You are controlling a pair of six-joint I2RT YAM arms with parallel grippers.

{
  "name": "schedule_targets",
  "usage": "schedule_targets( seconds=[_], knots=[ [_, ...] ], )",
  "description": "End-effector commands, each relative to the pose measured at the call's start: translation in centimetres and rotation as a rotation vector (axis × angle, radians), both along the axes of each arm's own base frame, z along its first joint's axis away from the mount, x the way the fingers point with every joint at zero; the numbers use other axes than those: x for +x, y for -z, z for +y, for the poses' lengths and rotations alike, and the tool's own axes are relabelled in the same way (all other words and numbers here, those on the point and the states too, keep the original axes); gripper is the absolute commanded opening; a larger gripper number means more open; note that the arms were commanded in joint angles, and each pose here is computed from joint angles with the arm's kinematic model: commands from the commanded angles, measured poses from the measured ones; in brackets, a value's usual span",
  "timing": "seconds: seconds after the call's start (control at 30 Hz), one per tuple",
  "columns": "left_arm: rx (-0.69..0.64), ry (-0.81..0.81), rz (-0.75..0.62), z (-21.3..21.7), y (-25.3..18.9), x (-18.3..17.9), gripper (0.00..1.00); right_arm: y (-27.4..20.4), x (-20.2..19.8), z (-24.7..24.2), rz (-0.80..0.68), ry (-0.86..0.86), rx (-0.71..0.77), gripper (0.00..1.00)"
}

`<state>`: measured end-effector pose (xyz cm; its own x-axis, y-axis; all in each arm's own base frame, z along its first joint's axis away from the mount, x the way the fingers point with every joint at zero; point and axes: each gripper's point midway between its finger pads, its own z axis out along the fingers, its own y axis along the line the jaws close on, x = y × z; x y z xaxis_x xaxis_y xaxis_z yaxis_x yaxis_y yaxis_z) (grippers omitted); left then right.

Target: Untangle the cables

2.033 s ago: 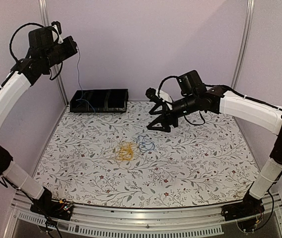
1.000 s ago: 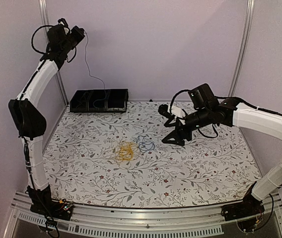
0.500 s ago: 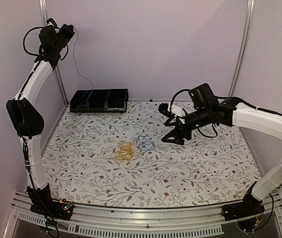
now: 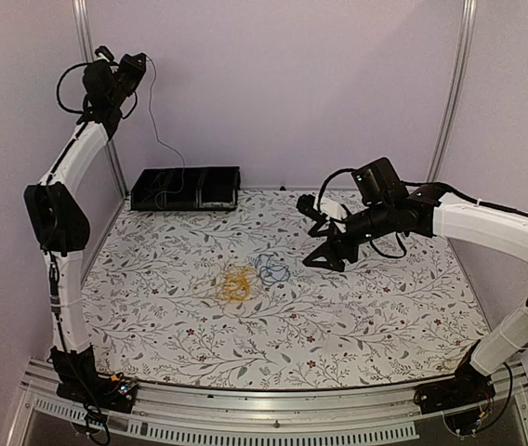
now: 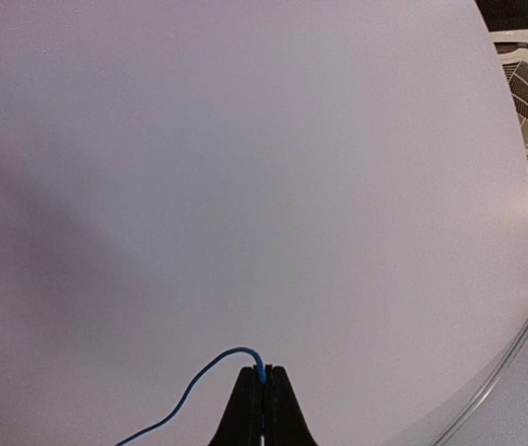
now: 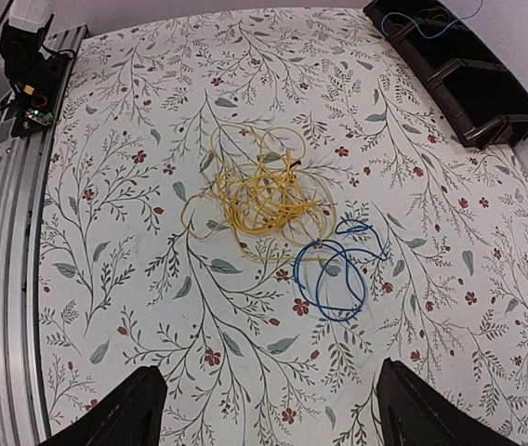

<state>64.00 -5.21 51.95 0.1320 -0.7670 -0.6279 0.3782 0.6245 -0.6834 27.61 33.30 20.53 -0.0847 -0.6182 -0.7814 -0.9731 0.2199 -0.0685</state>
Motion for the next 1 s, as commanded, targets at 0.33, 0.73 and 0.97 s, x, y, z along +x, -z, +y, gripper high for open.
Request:
schedule_targets(
  seconds=[0.33, 0.73, 0.97],
  knots=[
    [-0.086, 0.043, -0.184, 0.8, -3.7, -1.5, 0.00, 0.7, 1.2, -0.3, -0.008, 0.028, -0.014, 0.83],
    [-0.096, 0.015, -0.058, 0.9, 5.2, 4.1, 0.00, 1.6, 0.8, -0.7, 0.010, 0.030, -0.032, 0.83],
    [-0.026, -0.082, 0.055, 1.4, 10.4, 6.2, 0.00, 2.1, 0.4, -0.8, 0.032, 0.028, -0.034, 0.83]
  ],
)
